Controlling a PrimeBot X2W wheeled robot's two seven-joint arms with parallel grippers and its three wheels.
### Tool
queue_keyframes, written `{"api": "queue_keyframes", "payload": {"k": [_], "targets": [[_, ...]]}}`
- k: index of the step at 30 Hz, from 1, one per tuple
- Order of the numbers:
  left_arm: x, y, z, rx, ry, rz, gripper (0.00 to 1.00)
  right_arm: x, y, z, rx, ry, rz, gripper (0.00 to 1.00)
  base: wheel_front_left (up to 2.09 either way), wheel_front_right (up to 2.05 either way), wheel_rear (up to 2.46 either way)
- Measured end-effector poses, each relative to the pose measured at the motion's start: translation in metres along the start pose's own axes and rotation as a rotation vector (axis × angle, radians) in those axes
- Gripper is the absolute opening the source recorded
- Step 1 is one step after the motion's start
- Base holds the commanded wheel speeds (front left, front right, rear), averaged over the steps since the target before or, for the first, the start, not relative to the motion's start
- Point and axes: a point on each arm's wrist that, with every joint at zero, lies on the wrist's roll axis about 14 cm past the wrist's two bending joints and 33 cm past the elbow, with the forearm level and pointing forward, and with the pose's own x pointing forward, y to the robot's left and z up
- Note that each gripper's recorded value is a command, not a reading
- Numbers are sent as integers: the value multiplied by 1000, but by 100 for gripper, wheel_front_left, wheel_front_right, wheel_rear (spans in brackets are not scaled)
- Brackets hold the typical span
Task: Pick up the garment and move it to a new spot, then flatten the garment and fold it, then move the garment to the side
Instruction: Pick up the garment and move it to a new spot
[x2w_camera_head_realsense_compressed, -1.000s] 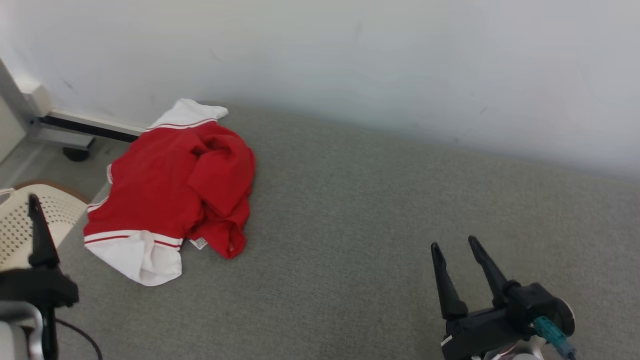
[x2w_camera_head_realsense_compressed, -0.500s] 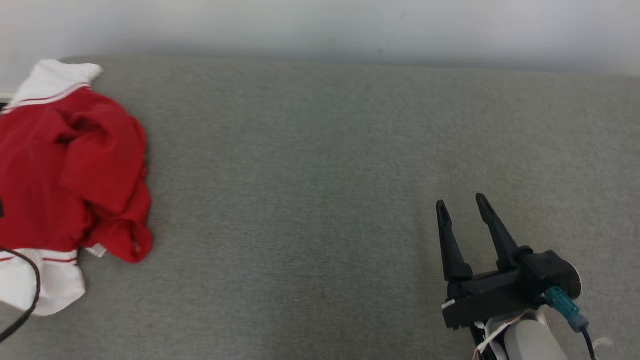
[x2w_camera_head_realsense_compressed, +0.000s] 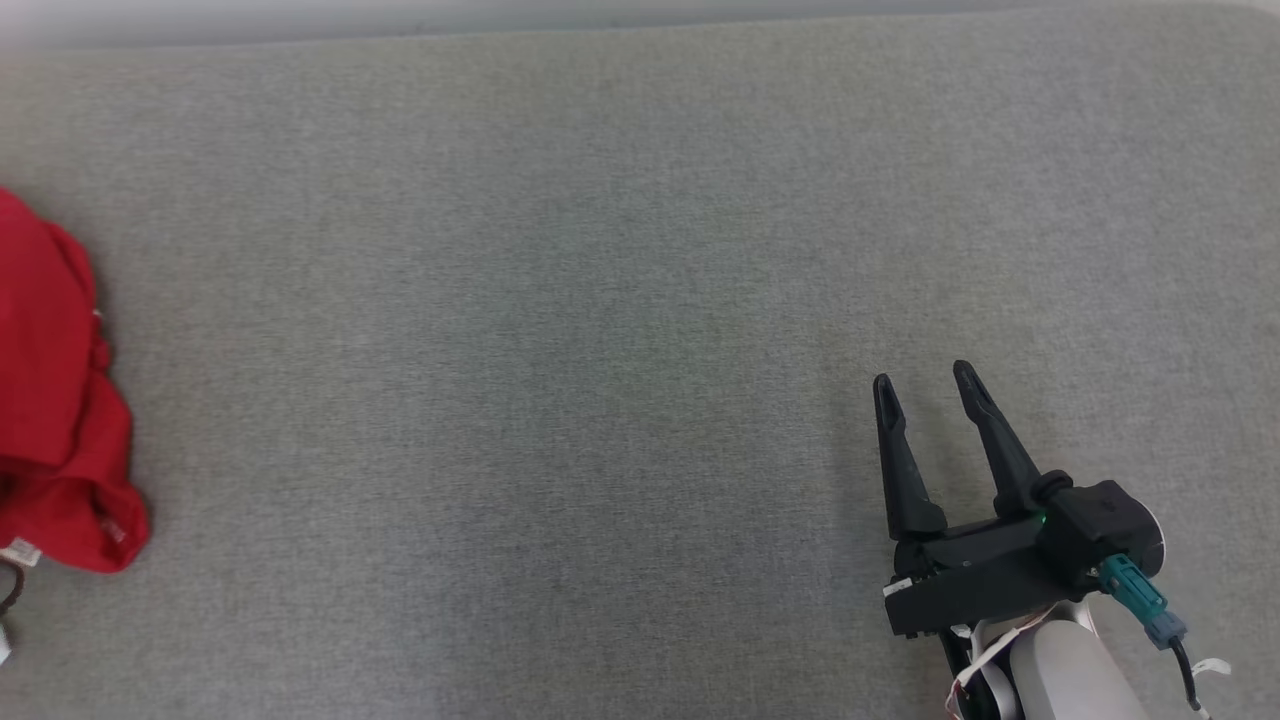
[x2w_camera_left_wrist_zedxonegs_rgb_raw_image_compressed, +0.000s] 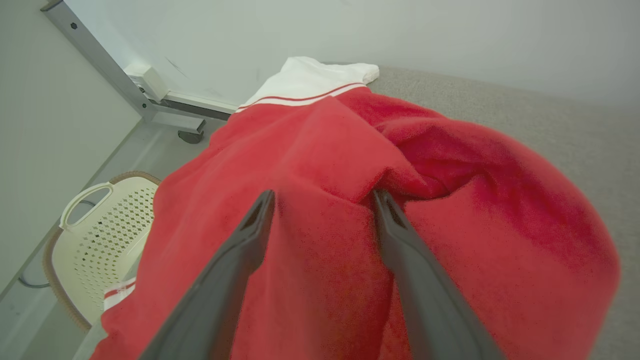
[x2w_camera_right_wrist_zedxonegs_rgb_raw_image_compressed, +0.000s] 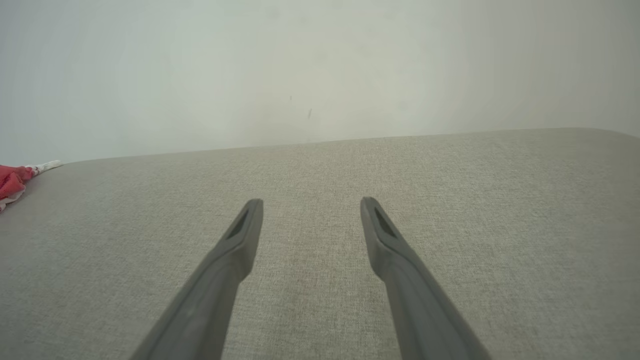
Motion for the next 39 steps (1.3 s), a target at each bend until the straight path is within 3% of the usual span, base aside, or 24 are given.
{"api": "queue_keyframes", "payload": {"k": [4, 10, 11, 12, 13, 18, 28, 39], "targets": [[6, 0, -36, -19, 150, 11, 100, -3, -8, -5, 0, 14, -22, 100, 0, 0, 0], [5, 4, -53, -24, 225, 35, 100, -4, -11, -7, 0, 21, -31, 100, 0, 0, 0], [5, 6, -51, -21, 214, 39, 44, -4, -11, -7, 0, 21, -31, 100, 0, 0, 0], [5, 8, -46, -14, 183, 44, 16, -4, -11, -7, 0, 20, -32, 100, 0, 0, 0], [5, 10, -41, -7, 158, 47, 0, -3, -10, -6, 0, 18, -29, 100, 0, 0, 0], [1, 17, -12, 2, 25, 53, 0, -2, -5, -4, 3, 12, -17, 100, 0, 0, 0], [-37, 22, 120, 4, -424, 23, 0, -8, 12, 8, 20, -12, 23, 100, 0, 0, 0], [-116, -62, 254, 27, -791, -236, 0, -23, 17, 26, 57, -56, 21, 100, 0, 0, 0]]}}
